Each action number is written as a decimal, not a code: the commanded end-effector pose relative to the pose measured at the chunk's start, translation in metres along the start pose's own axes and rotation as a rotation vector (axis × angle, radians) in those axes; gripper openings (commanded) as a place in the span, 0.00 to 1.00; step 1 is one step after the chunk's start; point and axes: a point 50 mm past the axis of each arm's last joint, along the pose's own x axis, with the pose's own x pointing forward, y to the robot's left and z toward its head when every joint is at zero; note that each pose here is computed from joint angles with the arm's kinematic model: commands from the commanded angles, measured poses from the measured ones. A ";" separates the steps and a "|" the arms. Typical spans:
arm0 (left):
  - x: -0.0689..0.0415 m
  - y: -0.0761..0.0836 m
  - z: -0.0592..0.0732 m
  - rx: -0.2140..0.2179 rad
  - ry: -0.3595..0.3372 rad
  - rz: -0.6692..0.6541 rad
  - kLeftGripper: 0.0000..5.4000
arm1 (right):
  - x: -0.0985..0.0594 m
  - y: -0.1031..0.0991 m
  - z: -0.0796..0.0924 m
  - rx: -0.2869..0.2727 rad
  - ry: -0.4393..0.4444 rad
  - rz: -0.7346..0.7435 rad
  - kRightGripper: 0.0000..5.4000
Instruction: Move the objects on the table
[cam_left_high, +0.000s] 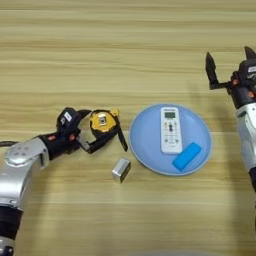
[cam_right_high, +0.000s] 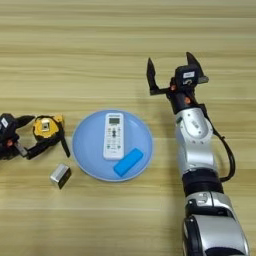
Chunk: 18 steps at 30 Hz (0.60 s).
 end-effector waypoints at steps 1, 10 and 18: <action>0.000 0.003 -0.002 0.034 0.048 -0.015 1.00 | 0.005 0.002 0.007 0.002 -0.036 0.002 1.00; 0.003 0.011 -0.005 0.061 0.093 -0.014 1.00 | 0.006 0.002 0.007 0.006 -0.035 0.003 1.00; 0.008 0.012 -0.003 0.077 0.094 -0.026 1.00 | 0.007 0.003 0.007 0.007 -0.035 0.003 1.00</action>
